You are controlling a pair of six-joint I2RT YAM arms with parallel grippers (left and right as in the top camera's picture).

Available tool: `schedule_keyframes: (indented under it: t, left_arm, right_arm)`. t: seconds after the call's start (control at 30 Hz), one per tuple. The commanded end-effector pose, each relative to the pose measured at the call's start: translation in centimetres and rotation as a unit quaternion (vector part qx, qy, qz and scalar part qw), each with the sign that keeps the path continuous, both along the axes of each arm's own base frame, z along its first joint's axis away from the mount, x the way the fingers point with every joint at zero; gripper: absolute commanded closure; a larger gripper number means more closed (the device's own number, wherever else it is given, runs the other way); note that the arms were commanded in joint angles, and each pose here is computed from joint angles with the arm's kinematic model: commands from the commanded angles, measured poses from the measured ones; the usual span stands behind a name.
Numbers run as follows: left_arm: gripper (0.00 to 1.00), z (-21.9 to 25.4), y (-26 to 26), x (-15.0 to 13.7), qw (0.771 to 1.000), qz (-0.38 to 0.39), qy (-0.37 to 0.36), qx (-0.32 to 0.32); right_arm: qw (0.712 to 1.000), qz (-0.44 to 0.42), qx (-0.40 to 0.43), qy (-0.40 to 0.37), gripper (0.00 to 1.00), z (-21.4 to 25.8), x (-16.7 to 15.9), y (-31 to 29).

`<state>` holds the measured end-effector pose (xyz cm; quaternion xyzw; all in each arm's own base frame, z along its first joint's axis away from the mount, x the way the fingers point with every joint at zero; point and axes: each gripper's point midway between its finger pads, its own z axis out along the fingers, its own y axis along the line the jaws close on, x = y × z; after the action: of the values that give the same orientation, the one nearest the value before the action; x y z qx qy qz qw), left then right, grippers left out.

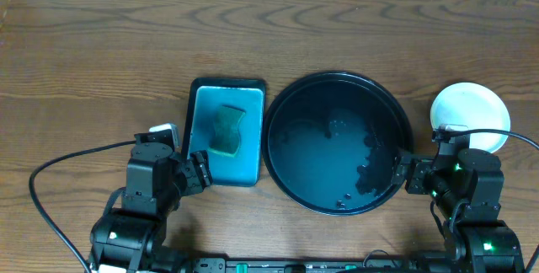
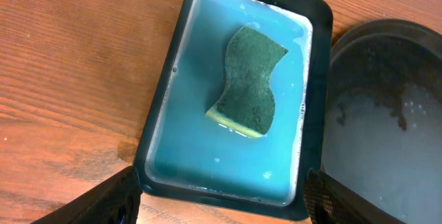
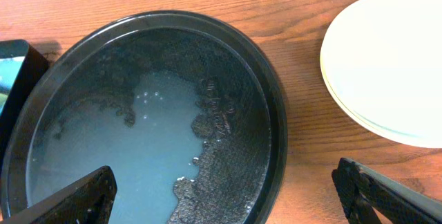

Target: Clean dirty plates on tray and stack at the side

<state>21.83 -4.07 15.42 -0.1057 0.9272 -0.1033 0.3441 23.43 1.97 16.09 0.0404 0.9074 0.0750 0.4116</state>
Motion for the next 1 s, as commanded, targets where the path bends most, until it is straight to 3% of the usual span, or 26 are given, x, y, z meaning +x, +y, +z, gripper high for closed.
schedule_keyframes:
  t: [0.0, 0.63, 0.97]
  left_arm:
    - [0.24, -0.4, 0.2, -0.1, 1.0, 0.009, 0.004, -0.002]
    - [0.24, -0.4, 0.2, -0.1, 1.0, 0.009, 0.004, -0.002]
    - [0.24, -0.4, 0.2, -0.1, 1.0, 0.009, 0.004, -0.002]
  right_arm:
    - [1.0, 0.002, -0.006, 0.001, 0.01, -0.2, -0.1, 0.0]
    - [1.0, 0.001, -0.008, -0.003, 0.01, -0.1, -0.2, -0.1]
    - [0.994, -0.038, -0.033, -0.093, 0.01, 1.9, -1.2, -1.7]
